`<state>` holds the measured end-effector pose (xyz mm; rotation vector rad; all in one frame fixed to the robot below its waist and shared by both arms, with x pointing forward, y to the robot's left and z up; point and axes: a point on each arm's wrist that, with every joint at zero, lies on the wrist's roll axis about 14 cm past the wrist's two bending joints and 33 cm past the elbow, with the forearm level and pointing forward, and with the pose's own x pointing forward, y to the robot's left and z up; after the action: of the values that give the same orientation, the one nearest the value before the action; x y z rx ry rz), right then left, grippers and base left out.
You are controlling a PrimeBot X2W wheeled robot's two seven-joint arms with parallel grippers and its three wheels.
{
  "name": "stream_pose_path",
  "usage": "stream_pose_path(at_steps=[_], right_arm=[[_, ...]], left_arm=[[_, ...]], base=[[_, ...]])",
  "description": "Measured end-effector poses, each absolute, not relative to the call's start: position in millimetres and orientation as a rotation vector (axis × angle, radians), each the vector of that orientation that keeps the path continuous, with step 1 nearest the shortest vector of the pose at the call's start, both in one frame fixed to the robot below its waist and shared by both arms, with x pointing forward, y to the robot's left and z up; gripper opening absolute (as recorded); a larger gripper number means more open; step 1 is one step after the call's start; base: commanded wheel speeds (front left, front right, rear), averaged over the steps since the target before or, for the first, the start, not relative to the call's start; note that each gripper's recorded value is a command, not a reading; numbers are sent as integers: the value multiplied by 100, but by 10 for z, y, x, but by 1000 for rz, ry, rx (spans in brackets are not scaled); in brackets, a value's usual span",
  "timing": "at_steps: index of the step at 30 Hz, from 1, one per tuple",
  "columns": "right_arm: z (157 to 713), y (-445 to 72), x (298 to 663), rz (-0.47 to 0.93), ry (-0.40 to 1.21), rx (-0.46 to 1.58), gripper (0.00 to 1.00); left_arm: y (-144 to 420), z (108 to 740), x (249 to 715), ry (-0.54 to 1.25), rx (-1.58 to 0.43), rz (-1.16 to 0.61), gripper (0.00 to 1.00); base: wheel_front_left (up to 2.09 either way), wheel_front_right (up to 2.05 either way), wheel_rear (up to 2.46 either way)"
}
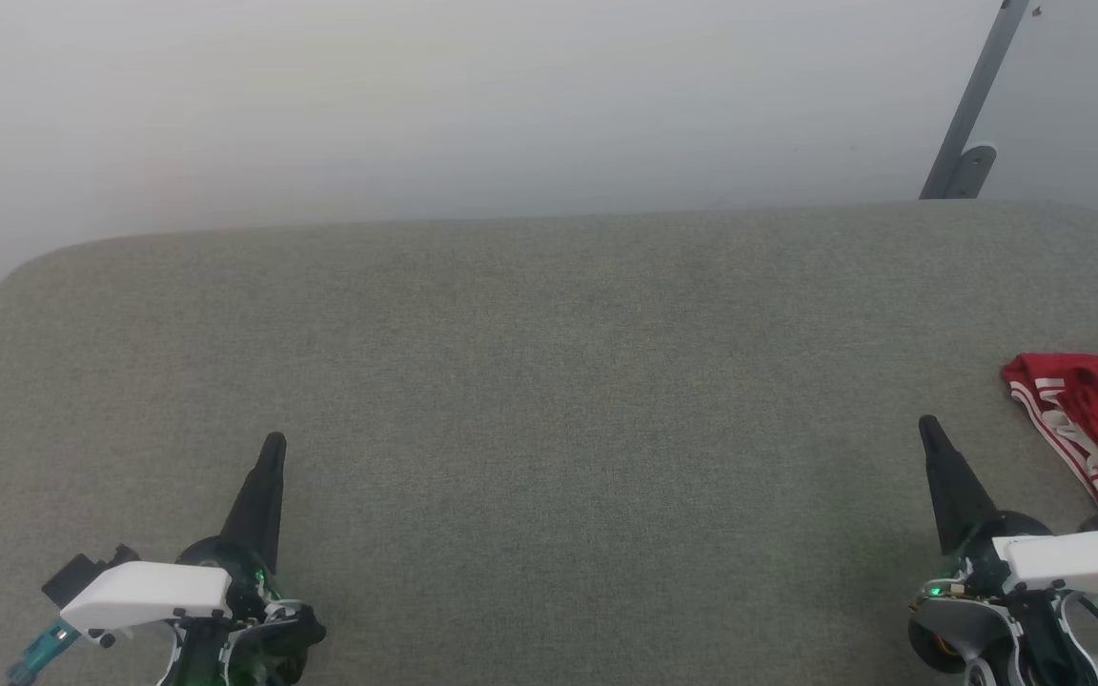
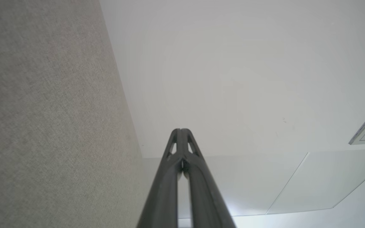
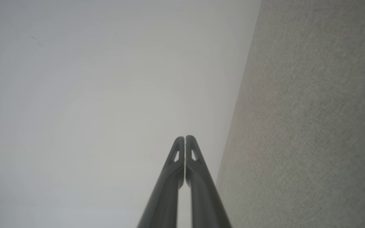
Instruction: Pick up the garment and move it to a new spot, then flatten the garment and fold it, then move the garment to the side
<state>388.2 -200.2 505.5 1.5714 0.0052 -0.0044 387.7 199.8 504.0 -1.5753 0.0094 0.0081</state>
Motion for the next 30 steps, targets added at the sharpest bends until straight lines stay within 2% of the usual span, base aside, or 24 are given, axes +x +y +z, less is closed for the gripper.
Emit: stream_pose_path(at_steps=[30], right_arm=[[5055,-2002,3882,-4,5,1571,0]], left_arm=[[1998,5040,3877,10,-1575,7,0]], base=[[0,0,0]])
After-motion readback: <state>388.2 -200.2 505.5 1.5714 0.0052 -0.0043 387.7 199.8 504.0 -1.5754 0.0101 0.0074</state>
